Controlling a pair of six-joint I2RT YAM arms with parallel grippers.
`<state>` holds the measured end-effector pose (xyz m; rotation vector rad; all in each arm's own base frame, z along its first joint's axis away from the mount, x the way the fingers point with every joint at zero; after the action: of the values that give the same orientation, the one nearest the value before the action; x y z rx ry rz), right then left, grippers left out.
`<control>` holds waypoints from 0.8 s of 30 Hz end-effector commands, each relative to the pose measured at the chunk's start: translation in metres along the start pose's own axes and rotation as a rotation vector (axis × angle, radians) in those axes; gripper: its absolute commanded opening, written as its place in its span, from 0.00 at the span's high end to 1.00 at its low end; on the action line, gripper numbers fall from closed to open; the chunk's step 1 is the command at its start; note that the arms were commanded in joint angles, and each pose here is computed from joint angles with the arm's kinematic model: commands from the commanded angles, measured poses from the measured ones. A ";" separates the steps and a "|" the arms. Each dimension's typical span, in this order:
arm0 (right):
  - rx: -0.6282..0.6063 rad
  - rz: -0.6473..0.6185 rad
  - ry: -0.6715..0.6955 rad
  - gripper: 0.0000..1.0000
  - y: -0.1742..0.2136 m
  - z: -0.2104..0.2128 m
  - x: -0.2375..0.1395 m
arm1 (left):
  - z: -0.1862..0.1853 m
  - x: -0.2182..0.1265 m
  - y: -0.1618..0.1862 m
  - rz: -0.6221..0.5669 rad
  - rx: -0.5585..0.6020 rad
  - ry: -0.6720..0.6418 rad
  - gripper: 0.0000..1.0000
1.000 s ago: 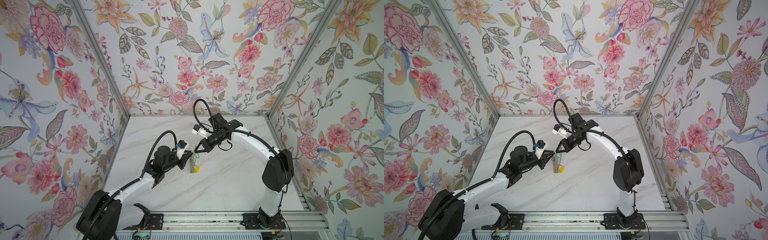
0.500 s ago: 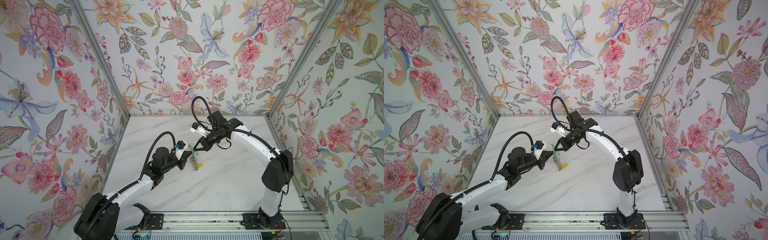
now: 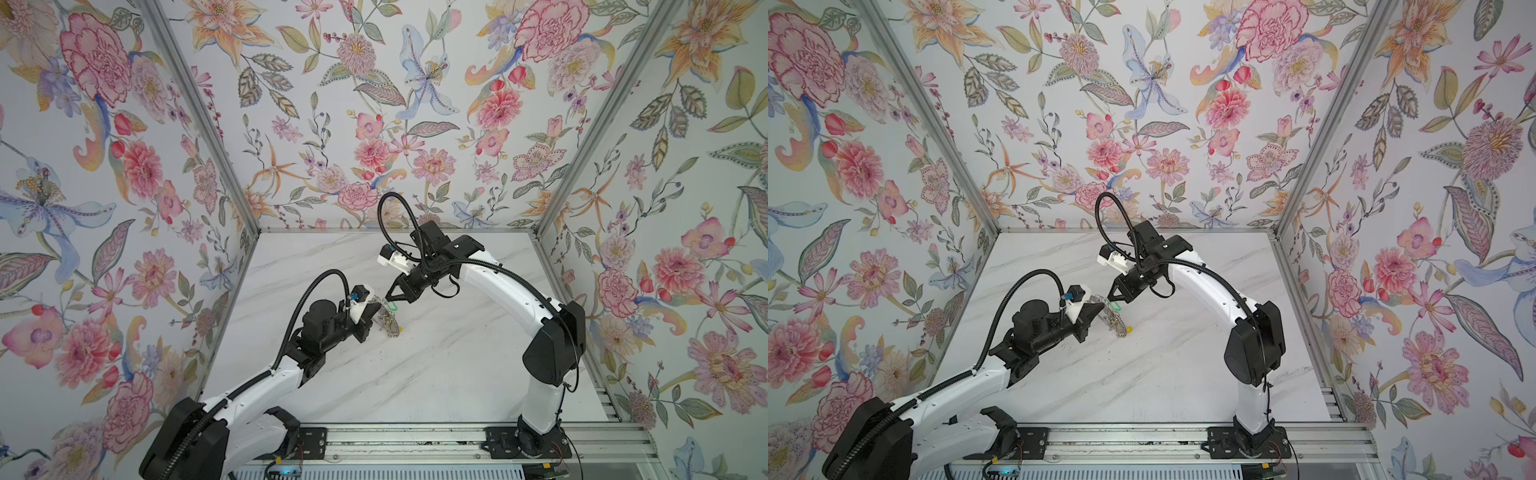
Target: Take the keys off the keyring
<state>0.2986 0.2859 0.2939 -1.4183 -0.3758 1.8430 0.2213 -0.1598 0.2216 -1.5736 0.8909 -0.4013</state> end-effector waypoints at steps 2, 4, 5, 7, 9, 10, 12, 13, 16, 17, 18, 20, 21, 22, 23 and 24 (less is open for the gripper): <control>0.068 0.000 0.056 1.00 0.009 -0.014 -0.013 | 0.000 -0.007 -0.007 -0.053 0.020 -0.043 1.00; 0.087 0.008 0.049 1.00 0.012 -0.018 -0.009 | 0.000 -0.007 -0.008 -0.058 0.020 -0.041 1.00; 0.096 0.013 0.043 1.00 0.013 -0.020 -0.006 | -0.001 -0.008 -0.008 -0.061 0.019 -0.038 1.00; 0.112 0.020 0.019 1.00 0.016 -0.022 0.000 | -0.001 -0.009 -0.009 -0.069 0.019 -0.037 1.00; 0.119 0.019 -0.013 1.00 0.018 -0.023 0.006 | -0.002 -0.010 -0.009 -0.075 0.019 -0.035 1.00; 0.120 0.025 -0.020 1.00 0.018 -0.022 0.009 | -0.002 -0.010 -0.010 -0.079 0.018 -0.035 1.00; 0.123 0.027 -0.021 1.00 0.019 -0.022 0.011 | -0.002 -0.010 -0.010 -0.078 0.018 -0.034 1.00; 0.121 0.021 -0.027 1.00 0.019 -0.022 0.011 | -0.002 -0.010 -0.010 -0.078 0.017 -0.033 1.00; 0.082 -0.029 -0.043 0.98 0.013 -0.014 0.005 | -0.002 -0.010 -0.010 -0.078 0.015 -0.026 1.00; 0.068 -0.043 -0.048 0.95 0.010 -0.012 0.003 | -0.002 -0.009 -0.009 -0.078 0.014 -0.026 1.00; 0.052 -0.063 -0.061 0.92 0.008 -0.009 0.002 | -0.002 -0.009 -0.009 -0.078 0.012 -0.026 1.00; 0.026 -0.087 -0.066 0.85 0.005 -0.005 0.002 | -0.002 -0.008 -0.010 -0.076 0.012 -0.019 1.00; 0.016 -0.097 -0.076 0.83 0.005 -0.004 0.001 | -0.002 -0.008 -0.011 -0.076 0.012 -0.016 1.00; 0.004 -0.111 -0.090 0.80 0.005 -0.002 0.001 | -0.002 -0.008 -0.012 -0.076 0.009 -0.013 1.00; -0.009 -0.125 -0.104 0.78 0.005 0.000 0.001 | -0.003 -0.008 -0.012 -0.077 0.006 -0.010 1.00; -0.018 -0.136 -0.108 0.76 0.005 0.001 0.001 | -0.003 -0.007 -0.013 -0.077 0.004 -0.004 1.00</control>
<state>0.3053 0.2830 0.2712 -1.2949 -0.3862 1.8447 0.2173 -0.1563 0.2260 -1.5831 0.8511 -0.4038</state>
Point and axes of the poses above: each gripper's point midway between its finger pads, its own x axis out along the fingers, its own z axis along the line the jaws close on, y = z × x, the point moved 10 cm from there along -x, back along the fingers, and after that the axes turned 13 degrees about -x, right-handed, at the moved point
